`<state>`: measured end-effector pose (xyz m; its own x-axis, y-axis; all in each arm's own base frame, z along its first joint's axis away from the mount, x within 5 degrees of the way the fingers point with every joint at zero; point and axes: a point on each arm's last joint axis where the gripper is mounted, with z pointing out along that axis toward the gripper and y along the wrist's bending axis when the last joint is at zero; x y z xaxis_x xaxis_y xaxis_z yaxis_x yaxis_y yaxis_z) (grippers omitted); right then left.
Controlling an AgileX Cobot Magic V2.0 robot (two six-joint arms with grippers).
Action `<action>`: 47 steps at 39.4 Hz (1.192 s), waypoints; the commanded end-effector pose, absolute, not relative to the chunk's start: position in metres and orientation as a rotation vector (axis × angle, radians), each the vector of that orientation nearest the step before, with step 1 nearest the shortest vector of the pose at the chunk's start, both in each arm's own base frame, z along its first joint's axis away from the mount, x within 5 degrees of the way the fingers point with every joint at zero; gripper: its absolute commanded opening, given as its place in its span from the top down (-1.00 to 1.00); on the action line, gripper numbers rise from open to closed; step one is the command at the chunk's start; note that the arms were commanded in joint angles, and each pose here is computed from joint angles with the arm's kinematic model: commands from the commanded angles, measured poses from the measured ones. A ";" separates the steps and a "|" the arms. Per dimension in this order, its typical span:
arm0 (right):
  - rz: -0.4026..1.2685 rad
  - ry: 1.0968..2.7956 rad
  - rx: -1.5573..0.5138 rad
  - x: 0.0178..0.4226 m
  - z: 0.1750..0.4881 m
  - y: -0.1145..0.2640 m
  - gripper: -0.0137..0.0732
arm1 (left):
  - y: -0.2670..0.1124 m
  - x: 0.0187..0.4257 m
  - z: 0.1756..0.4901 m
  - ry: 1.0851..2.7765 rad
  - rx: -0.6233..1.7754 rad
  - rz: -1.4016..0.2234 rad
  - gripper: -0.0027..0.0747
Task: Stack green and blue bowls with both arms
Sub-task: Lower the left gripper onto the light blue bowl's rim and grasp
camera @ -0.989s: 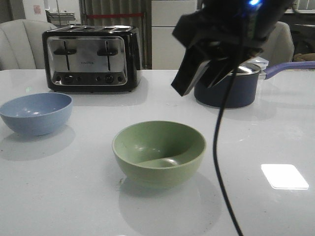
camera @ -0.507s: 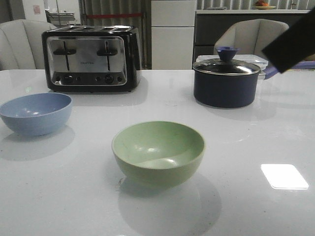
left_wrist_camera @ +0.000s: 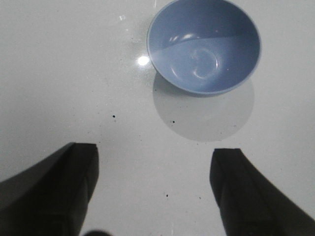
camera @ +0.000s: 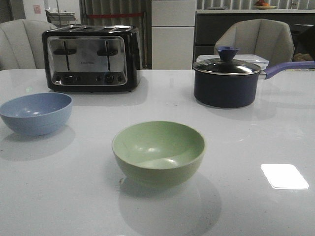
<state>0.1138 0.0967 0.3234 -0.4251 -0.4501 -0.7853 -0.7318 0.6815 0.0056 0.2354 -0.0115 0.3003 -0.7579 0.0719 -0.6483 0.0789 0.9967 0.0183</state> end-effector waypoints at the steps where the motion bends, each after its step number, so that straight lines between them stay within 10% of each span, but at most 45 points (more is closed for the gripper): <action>1: 0.454 2.001 -0.867 0.116 0.338 0.098 -0.34 | -0.015 0.267 0.312 2.370 0.102 -0.026 -0.44; 31: 0.454 2.007 -0.871 0.116 0.337 0.098 -0.34 | -0.022 0.416 0.223 2.544 0.105 -0.024 -0.42; 47: 0.454 2.007 -0.871 0.116 0.337 0.098 -0.34 | -0.022 0.422 0.216 2.552 0.105 -0.023 0.56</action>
<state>0.1137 0.0966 0.3232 -0.4249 -0.4525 -0.7840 -0.7330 0.6802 0.0047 0.4181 -0.0199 0.1827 -0.8918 0.0762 -0.4460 0.0808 0.9967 0.0086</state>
